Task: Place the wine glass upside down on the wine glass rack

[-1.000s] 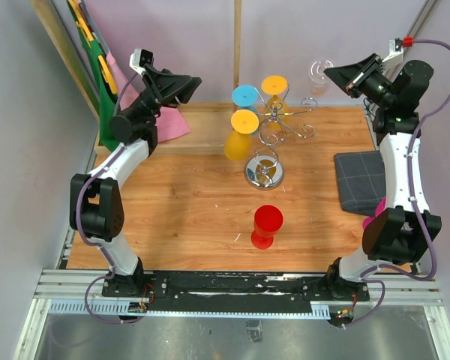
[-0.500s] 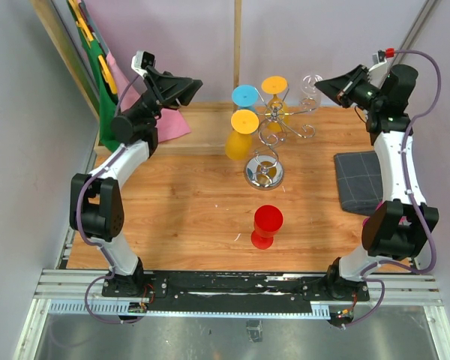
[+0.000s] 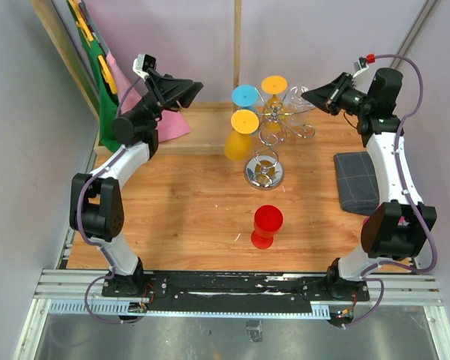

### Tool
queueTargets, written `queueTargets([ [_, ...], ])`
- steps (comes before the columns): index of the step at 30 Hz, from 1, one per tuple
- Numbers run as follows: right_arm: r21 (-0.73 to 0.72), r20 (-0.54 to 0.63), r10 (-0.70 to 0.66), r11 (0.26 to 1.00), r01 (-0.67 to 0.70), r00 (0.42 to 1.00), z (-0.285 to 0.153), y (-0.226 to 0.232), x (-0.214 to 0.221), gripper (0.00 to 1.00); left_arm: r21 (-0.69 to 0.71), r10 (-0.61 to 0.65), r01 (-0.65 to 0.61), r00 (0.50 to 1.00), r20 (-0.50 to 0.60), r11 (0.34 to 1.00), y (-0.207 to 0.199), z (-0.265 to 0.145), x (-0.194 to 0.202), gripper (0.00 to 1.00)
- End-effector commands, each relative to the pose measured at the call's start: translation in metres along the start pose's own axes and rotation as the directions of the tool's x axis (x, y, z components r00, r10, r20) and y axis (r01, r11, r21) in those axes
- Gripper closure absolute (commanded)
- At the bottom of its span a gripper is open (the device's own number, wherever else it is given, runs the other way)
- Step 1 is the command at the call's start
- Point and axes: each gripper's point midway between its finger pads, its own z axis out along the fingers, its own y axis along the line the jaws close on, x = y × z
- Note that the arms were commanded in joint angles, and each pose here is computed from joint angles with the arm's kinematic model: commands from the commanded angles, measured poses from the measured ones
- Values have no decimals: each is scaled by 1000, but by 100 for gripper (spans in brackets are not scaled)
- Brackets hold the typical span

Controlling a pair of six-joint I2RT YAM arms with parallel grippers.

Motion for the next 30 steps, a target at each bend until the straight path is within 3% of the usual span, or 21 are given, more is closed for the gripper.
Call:
queueTargets([
  [1, -50, -24, -47, 998, 46, 999, -9, 22, 12, 99, 100, 87, -81, 995, -56, 992, -31, -4, 18, 57],
  [14, -58, 3, -66, 996, 66, 998, -30, 39, 18, 99, 92, 76, -71, 996, -54, 993, -27, -6, 19, 57],
  [30, 19, 77, -20, 1000, 19, 997, -48, 7, -1, 99, 93, 85, -79, 995, -59, 993, -32, -2, 19, 57],
])
